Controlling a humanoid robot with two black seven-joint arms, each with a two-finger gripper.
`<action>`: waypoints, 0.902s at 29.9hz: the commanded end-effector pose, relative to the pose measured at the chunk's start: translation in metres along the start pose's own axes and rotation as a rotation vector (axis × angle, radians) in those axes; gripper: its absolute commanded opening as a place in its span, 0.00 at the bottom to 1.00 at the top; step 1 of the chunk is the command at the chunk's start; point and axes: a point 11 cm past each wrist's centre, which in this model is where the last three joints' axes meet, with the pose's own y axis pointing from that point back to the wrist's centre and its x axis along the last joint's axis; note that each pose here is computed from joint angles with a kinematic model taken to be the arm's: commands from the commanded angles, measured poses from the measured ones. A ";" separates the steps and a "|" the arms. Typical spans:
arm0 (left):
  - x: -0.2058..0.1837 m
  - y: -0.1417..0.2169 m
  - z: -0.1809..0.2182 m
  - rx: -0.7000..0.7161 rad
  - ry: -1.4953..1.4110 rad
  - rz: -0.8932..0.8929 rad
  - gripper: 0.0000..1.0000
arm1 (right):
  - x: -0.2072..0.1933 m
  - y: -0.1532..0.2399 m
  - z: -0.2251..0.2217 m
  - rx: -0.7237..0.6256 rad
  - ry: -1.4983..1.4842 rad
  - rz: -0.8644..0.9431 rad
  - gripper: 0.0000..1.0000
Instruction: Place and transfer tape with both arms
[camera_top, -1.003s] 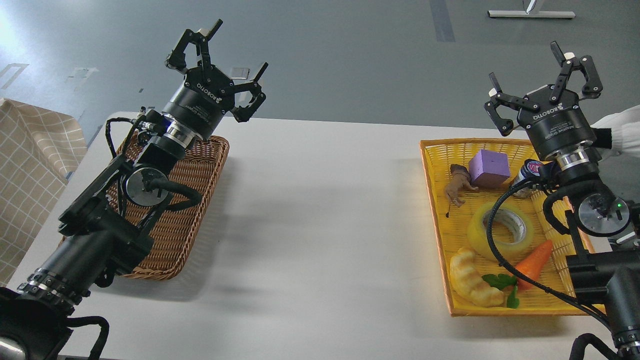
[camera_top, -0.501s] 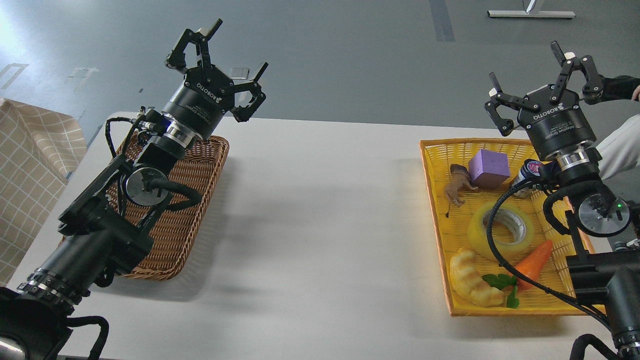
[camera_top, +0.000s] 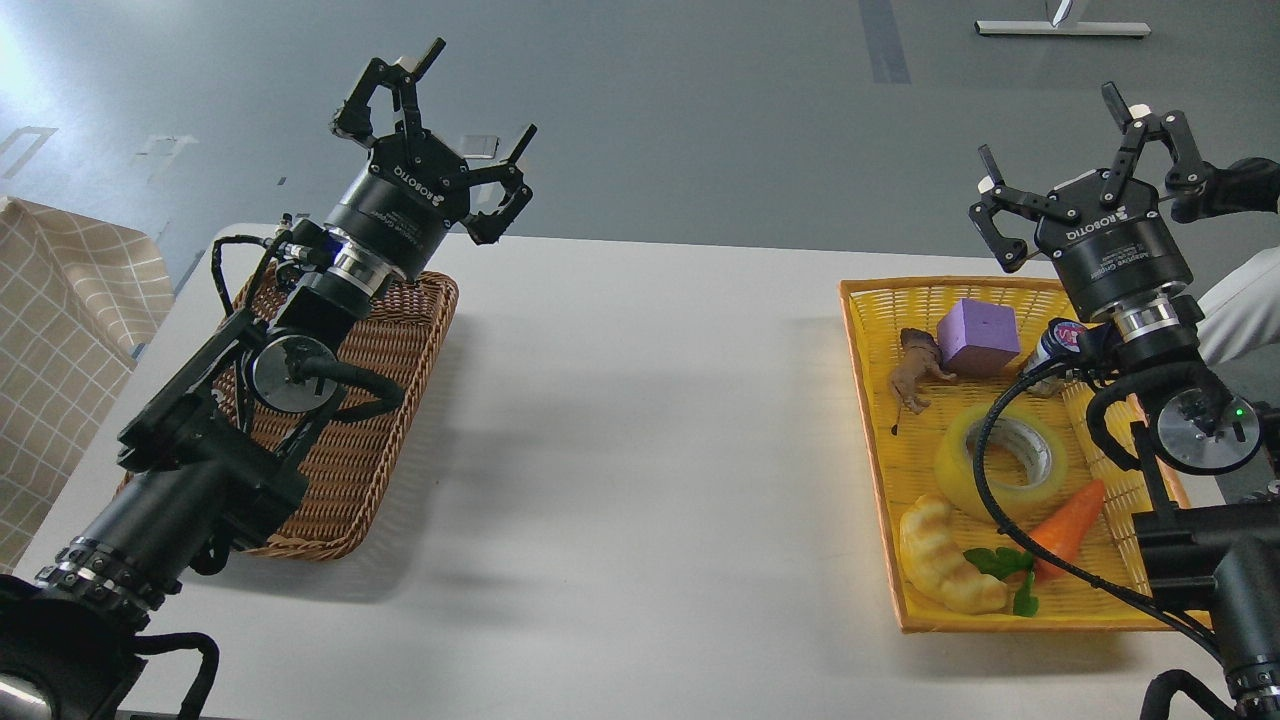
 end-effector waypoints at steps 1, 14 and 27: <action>0.000 0.000 0.000 0.000 -0.002 0.000 0.98 | -0.001 0.000 0.001 -0.002 -0.001 -0.002 1.00; -0.001 -0.001 0.000 -0.002 0.003 -0.003 0.98 | -0.002 -0.001 0.000 0.002 0.000 -0.006 1.00; -0.003 -0.002 -0.003 -0.002 0.012 -0.005 0.98 | -0.001 0.000 -0.001 0.000 0.004 -0.003 1.00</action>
